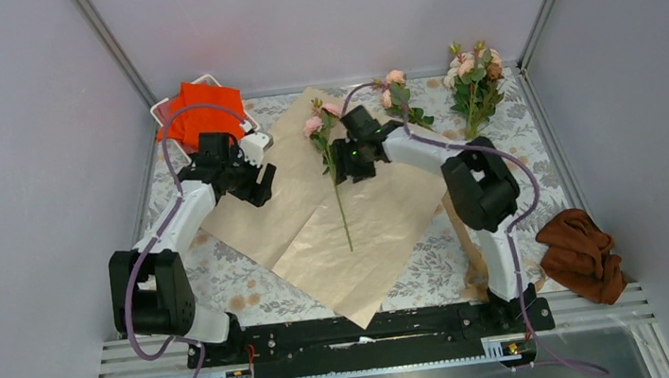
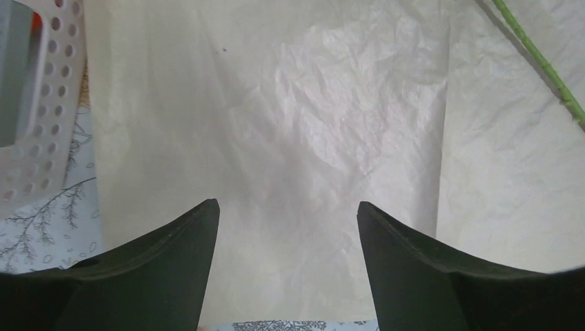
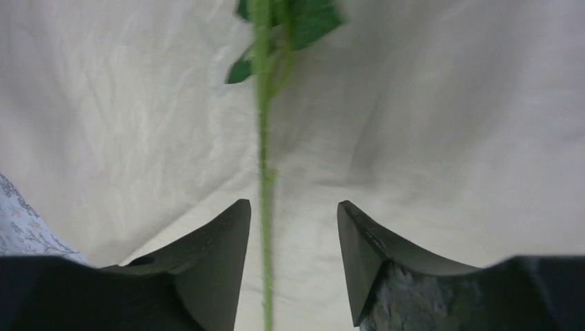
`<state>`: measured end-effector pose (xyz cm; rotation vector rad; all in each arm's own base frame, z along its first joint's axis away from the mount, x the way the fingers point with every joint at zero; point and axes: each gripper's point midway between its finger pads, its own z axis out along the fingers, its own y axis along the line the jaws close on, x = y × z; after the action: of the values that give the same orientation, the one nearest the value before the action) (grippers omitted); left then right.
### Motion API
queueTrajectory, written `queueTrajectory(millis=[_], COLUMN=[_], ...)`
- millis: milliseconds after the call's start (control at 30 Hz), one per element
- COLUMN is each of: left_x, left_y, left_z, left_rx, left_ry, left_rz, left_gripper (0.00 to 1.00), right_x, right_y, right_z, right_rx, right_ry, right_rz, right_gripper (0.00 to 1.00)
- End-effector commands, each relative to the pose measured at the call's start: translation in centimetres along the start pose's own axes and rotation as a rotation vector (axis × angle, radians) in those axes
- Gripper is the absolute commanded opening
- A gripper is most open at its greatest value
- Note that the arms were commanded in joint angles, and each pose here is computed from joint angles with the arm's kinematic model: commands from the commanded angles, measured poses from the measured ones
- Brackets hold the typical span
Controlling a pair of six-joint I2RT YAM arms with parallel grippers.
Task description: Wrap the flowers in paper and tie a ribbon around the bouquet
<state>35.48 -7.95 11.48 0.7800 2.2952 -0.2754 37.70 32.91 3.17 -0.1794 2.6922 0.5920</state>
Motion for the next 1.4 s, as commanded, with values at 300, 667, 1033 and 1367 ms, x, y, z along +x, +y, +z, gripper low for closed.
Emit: queueTrajectory(millis=[300,667,1033,1367], left_x=[0.3,1.1,-0.8,0.3], left_y=[-2.0,-1.7,1.6,1.2], left_z=[-0.7,0.0,-2.8,-1.9], left_rx=[0.098,0.086,-0.055,-0.027], left_ry=[-0.02,0.001,-0.058,-0.025], left_rz=[-0.044,-0.057,-0.034,-0.067], left_gripper=[0.83,0.83,0.85,0.85], right_x=[-9.0,-15.7,-16.7,-16.8], right_y=[-29.2,-33.9,-36.4,-37.4], right_z=[-19.4,-17.8,-12.3,-10.5], right_rx=[0.29,0.355,0.332,0.334], right_ry=[-0.42,-0.476,-0.367,-0.331], right_rz=[0.5,0.462,0.407,0.394], right_gripper=[0.48,0.36,0.36,0.33])
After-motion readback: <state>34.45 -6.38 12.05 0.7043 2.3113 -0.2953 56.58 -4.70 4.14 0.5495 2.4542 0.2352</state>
